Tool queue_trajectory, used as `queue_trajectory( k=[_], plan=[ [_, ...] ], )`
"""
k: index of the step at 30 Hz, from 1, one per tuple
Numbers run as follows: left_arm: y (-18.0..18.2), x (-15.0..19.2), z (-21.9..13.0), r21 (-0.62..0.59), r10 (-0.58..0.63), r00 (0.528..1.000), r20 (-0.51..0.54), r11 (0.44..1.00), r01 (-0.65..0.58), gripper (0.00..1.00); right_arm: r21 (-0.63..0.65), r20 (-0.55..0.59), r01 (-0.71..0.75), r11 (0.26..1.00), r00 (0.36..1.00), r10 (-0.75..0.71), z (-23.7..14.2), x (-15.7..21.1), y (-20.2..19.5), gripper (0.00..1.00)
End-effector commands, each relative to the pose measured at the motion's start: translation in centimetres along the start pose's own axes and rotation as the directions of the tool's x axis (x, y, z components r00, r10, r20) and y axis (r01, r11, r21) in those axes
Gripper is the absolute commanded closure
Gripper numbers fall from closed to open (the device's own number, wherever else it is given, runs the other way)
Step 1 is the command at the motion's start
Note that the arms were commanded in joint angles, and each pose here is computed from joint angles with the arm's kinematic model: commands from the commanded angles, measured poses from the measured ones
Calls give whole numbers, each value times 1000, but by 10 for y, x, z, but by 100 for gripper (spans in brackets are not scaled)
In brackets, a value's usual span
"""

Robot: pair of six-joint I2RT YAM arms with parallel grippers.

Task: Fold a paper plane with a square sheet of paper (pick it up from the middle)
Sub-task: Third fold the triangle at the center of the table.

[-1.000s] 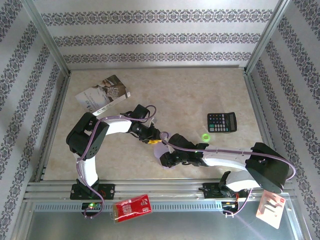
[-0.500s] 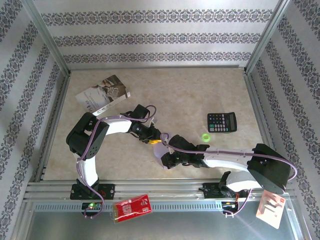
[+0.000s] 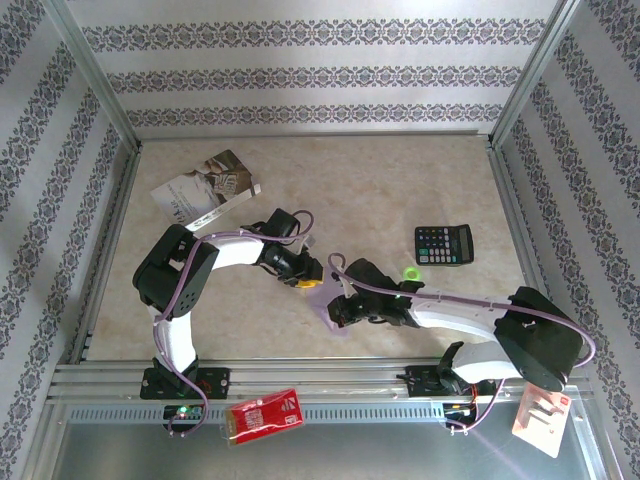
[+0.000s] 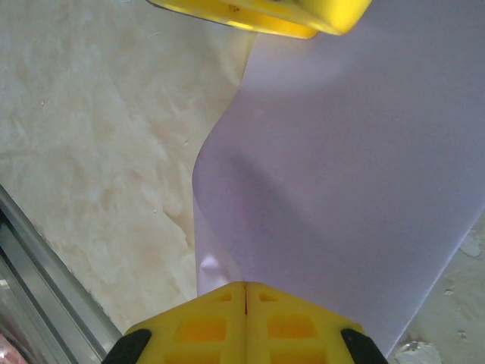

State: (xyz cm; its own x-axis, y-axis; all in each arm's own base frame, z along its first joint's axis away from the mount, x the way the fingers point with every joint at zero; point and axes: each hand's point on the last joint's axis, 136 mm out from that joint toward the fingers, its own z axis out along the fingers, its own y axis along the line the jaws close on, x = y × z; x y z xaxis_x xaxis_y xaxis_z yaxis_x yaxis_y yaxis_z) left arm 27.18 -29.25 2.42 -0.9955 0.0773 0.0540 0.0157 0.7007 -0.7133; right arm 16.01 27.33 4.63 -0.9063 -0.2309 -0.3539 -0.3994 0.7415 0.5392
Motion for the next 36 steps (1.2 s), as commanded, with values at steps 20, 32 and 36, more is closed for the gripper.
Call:
queue_trajectory(
  k=[20,32,36],
  plan=[
    [48,16,25,-139,-49,997,-65,989,40,68,75,-127,41,996,991,-31,-3,-17,-24,99],
    [49,16,26,-141,-53,996,-68,989,43,68,130,-150,39,991,989,-19,3,-17,-40,99],
    [49,16,26,-140,-52,996,-69,989,42,68,153,-149,33,988,989,-10,4,-19,-47,99]
  ],
)
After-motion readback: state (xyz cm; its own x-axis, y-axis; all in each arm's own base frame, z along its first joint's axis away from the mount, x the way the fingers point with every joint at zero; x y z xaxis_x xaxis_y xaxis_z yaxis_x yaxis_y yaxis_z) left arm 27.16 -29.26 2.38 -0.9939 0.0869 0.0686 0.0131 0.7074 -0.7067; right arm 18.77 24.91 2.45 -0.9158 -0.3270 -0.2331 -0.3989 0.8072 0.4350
